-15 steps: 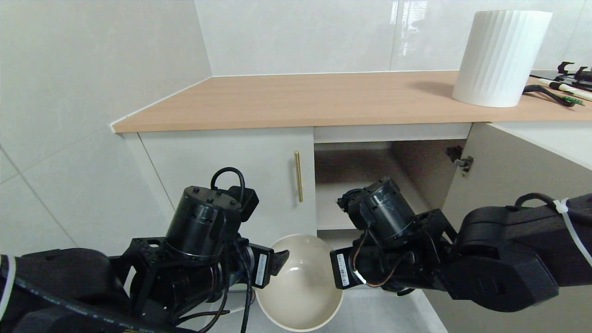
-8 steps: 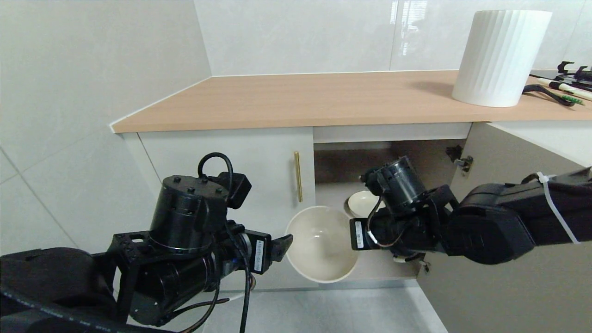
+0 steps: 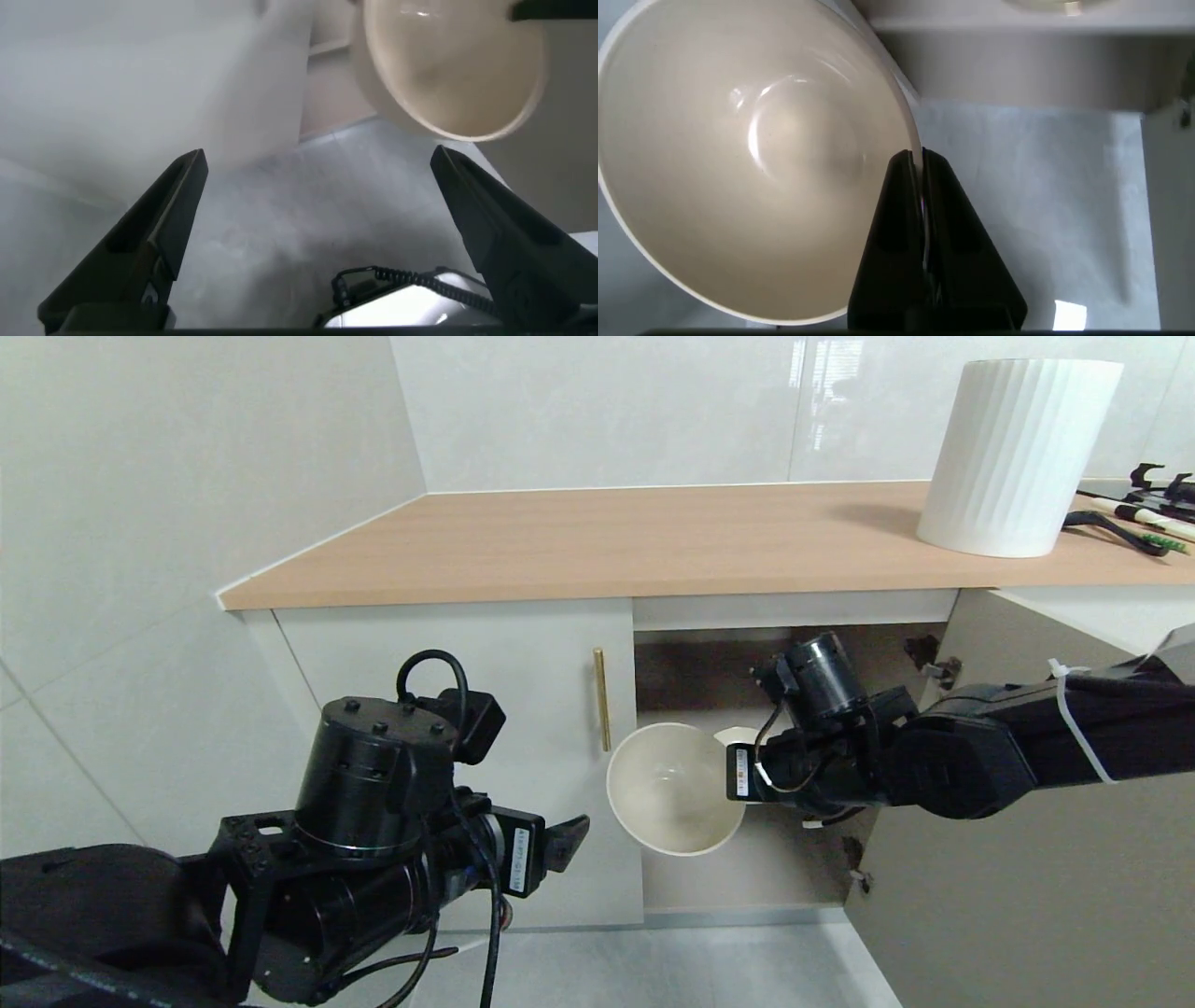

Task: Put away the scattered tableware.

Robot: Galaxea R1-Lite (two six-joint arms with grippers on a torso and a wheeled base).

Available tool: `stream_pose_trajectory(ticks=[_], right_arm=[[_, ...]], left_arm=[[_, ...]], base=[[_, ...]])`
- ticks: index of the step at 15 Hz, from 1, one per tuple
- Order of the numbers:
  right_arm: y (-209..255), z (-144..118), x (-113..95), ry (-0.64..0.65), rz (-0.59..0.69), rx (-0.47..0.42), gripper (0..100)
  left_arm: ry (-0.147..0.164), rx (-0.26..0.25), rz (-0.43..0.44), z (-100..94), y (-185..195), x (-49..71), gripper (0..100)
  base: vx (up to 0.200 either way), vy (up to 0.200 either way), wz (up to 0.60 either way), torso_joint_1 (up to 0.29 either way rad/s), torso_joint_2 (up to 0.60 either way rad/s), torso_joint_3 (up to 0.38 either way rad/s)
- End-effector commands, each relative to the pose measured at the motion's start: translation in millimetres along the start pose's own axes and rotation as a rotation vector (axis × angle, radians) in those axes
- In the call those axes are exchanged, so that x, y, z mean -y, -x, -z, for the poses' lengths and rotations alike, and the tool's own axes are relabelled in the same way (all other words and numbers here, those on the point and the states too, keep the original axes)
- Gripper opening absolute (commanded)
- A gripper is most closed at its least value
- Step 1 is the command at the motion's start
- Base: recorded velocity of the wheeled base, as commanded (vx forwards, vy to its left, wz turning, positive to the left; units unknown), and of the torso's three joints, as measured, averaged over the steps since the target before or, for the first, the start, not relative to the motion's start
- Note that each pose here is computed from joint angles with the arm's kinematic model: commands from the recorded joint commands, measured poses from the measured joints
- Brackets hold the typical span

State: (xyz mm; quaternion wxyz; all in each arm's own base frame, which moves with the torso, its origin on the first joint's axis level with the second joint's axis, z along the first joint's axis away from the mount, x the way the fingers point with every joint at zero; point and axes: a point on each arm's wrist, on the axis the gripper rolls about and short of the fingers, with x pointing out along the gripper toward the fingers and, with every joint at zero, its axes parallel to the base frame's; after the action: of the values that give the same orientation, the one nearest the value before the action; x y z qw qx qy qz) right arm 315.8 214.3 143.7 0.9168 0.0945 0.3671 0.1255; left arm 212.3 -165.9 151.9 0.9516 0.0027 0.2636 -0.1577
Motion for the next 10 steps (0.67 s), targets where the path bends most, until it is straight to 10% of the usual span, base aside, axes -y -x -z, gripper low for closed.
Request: stream_pose_trajectory(ticks=[1,10], right_arm=[[-4,-1,4,-0.007,0.013,-0.003,0],[-17,-19,32,-0.056,0.106,0.037,0]], left_arm=[[0.002,0.001,-0.003,-0.3,0,-0.7,100],[0.008,0.015,0.002,-1.6,4,-1.5,100]], base=[[0.2,0.0,0.0,-0.002,0.0,0.007],[0.044,0.0,0.0,0.003,0.0,0.0]])
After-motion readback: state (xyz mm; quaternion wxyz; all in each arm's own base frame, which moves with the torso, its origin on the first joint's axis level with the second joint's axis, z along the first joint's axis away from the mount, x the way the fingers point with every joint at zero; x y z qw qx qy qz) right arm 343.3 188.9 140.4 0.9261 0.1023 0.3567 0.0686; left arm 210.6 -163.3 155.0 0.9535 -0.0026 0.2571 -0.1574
